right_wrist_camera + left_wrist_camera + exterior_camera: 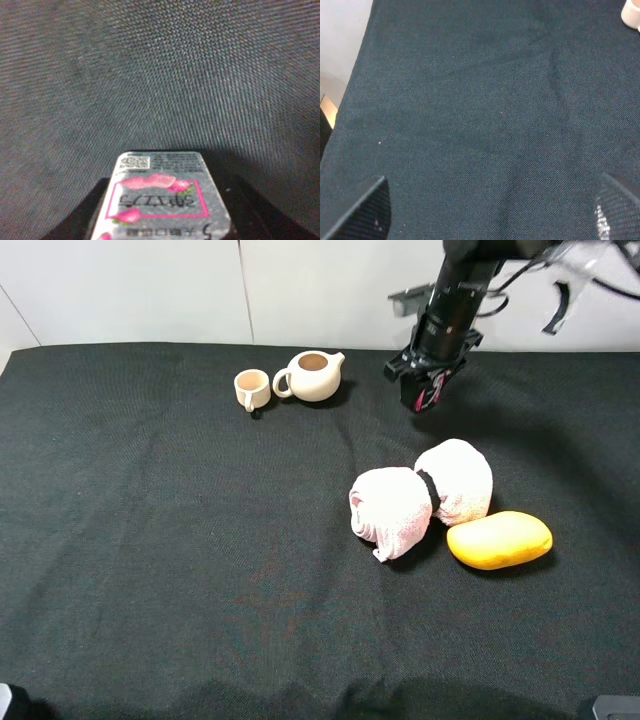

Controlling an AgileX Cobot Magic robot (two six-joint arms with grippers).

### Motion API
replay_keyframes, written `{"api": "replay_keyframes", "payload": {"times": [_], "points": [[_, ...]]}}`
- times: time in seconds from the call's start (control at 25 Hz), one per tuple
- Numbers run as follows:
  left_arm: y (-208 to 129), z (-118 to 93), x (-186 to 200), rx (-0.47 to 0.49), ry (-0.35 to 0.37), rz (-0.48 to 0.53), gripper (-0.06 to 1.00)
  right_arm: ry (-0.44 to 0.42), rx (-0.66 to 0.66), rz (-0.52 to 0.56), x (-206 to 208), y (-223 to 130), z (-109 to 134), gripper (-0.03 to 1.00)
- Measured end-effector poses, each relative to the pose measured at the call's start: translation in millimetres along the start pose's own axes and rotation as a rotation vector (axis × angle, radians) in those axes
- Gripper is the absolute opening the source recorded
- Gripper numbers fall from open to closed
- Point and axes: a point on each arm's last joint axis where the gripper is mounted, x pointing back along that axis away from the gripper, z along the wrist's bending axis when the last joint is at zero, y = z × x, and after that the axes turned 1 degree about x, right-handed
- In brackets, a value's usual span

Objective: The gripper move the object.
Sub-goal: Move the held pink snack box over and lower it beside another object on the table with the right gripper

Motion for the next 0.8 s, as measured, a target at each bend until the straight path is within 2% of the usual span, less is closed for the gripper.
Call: {"api": "replay_keyframes", "payload": {"times": [0.28, 0.6, 0.8], "points": [[0, 0, 0, 0.000, 0.000, 0.000, 0.85, 0.000, 0.007, -0.040, 55, -7, 8, 0.34], [0, 0, 0, 0.000, 0.000, 0.000, 0.85, -0.033, 0.015, -0.169, 121, -18, 17, 0.34], [0, 0, 0, 0.000, 0.000, 0.000, 0.85, -0.049, -0.024, -0.251, 159, -28, 23, 0.34]]}}
